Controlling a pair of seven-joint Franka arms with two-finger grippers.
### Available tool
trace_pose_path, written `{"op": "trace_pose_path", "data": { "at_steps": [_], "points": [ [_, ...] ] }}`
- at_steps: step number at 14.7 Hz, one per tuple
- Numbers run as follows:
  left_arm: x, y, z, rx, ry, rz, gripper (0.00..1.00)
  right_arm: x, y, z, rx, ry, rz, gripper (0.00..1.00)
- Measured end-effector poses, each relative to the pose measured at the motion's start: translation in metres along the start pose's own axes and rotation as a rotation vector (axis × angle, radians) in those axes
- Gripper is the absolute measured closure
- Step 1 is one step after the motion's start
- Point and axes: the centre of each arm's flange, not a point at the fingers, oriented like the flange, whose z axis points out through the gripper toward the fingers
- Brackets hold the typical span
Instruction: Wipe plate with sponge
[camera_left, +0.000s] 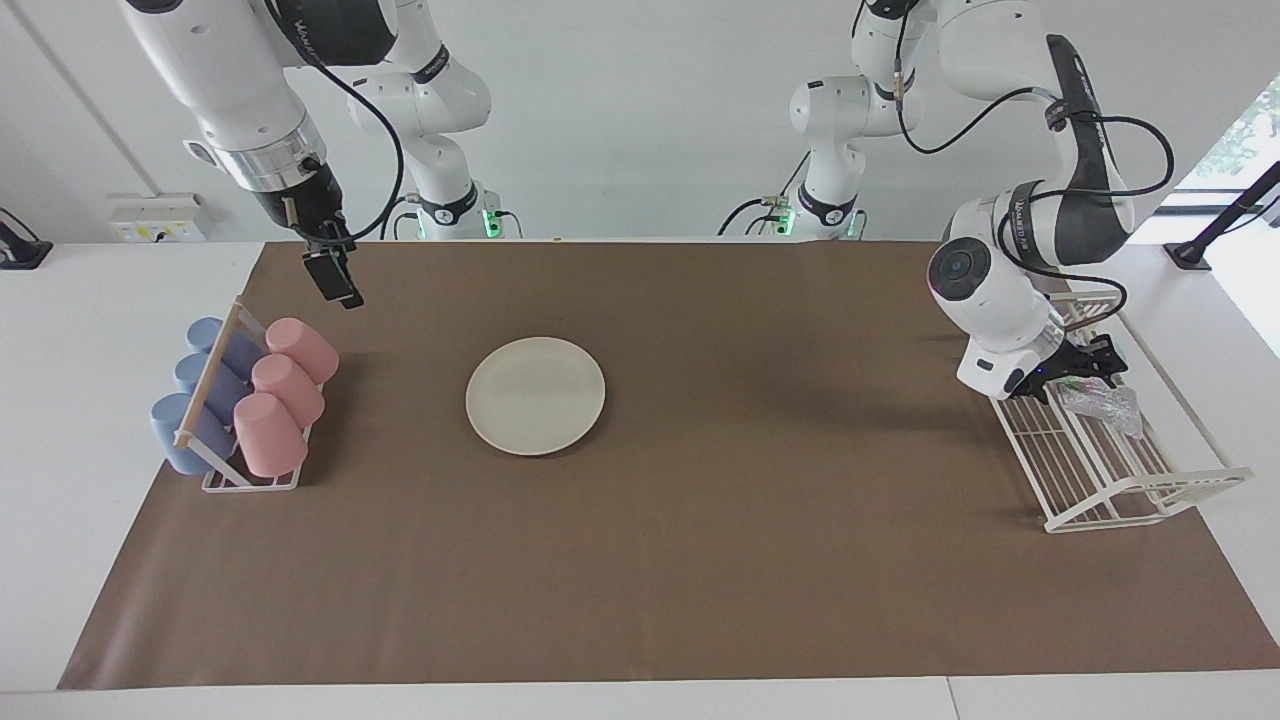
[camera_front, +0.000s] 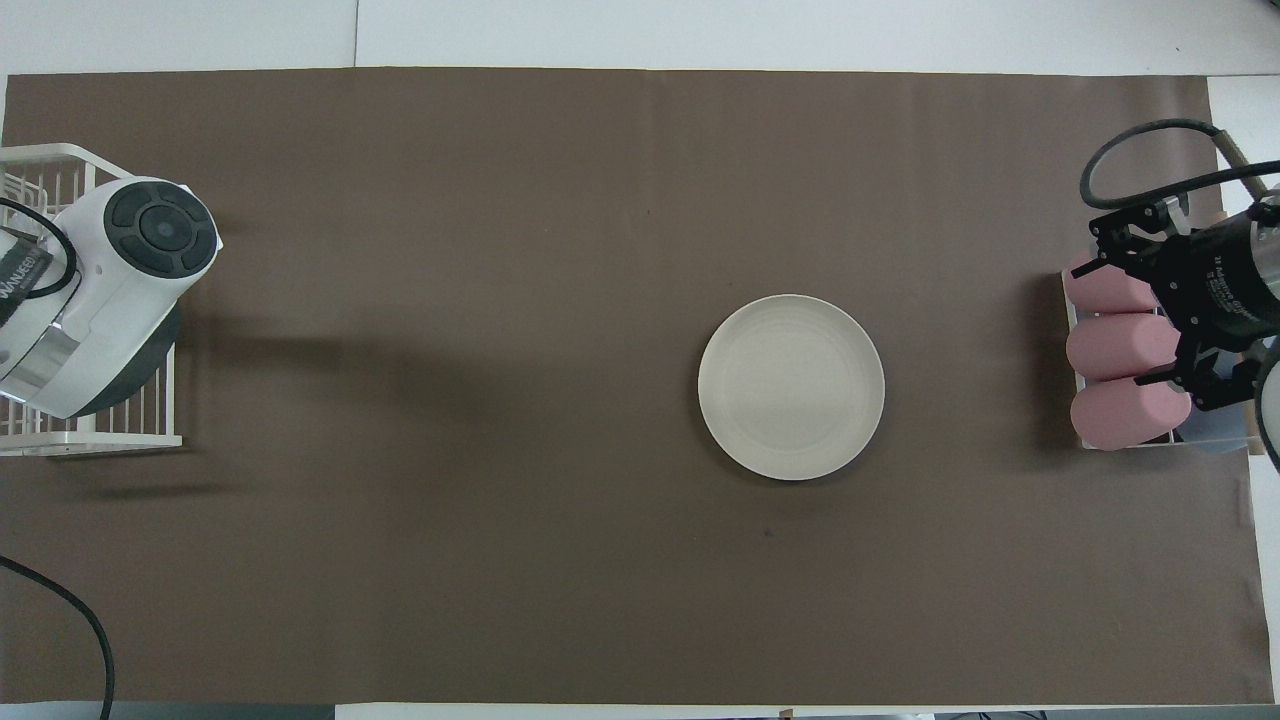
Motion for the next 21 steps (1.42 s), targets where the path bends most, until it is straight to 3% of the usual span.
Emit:
{"op": "trace_pose_path", "data": {
  "at_steps": [2, 5, 6, 16, 21],
  "points": [
    [0.001, 0.001, -0.001, -0.002, 0.005, 0.002, 0.56, -0.004, 0.007, 0.01, -0.015, -0.006, 0.037, 0.0],
    [0.001, 0.001, 0.0, -0.002, 0.007, 0.002, 0.89, -0.003, 0.012, 0.01, -0.018, -0.007, 0.046, 0.0],
    [0.0, 0.0, 0.001, 0.0, 0.007, 0.001, 0.96, -0.002, 0.013, 0.01, -0.017, -0.008, 0.049, 0.0],
    [0.003, -0.005, -0.001, 0.011, 0.021, -0.003, 0.96, -0.003, 0.013, 0.011, -0.019, -0.009, 0.046, 0.0],
    [0.01, -0.031, -0.017, 0.034, 0.033, 0.024, 0.96, -0.048, 0.011, 0.01, -0.025, -0.013, -0.03, 0.0]
  ]
}}
